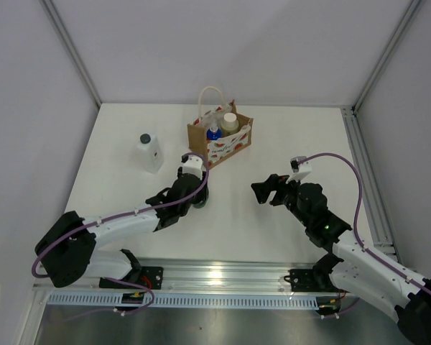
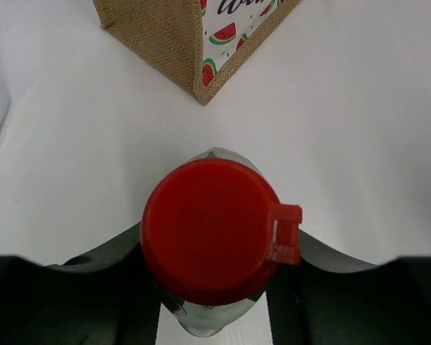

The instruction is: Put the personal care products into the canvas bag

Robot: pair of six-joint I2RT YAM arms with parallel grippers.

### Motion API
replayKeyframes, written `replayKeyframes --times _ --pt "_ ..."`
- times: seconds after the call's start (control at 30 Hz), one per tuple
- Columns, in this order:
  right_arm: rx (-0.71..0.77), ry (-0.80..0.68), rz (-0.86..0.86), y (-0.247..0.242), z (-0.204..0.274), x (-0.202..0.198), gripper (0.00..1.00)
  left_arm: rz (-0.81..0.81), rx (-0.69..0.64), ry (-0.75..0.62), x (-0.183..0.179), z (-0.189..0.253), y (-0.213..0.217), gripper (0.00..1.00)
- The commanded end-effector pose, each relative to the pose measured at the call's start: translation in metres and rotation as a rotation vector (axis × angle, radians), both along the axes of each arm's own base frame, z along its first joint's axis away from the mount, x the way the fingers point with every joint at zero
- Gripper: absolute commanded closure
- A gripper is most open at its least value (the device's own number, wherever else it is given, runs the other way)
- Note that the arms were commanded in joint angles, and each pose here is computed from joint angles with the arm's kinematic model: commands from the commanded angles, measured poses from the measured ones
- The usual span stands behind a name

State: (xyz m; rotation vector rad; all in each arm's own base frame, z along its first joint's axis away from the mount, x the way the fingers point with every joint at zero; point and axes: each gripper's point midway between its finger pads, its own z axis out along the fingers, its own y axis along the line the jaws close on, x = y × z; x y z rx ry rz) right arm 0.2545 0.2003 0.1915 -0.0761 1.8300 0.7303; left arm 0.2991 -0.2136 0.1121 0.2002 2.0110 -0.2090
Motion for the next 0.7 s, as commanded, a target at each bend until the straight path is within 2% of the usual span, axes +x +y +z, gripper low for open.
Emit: replayKeyframes --times 0.0,0.03,0.07,0.1,0.2,0.33,0.67 --pt "0.026 -0.049 0.005 0.002 0.02 0.001 0.2 0.005 -0.038 -0.033 0.004 0.008 -0.004 0.54" --pt "0.023 -0.048 0.005 0.002 0.019 0.001 0.2 0.004 -0.036 -0.028 0.003 0.006 -0.004 0.68" --pt "0.026 -0.05 0.003 0.002 0.02 0.001 0.2 0.004 -0.041 -0.029 0.004 0.006 -0.005 0.74" --pt "0.024 -0.05 0.003 0.002 0.02 0.001 0.2 0.006 -0.041 -0.023 0.003 0.005 -0.004 0.85" --pt "0.023 -0.048 0.005 0.002 0.019 0.001 0.2 0.011 -0.047 -0.021 0.002 0.005 -0.004 0.99" --pt "0.025 -0.047 0.005 0.002 0.019 0.001 0.2 0.021 -0.063 -0.044 0.001 0.015 -0.003 0.99" --pt "0.025 -0.047 0.006 0.003 0.019 0.001 0.2 0.056 -0.147 -0.148 0.004 0.092 0.004 1.0"
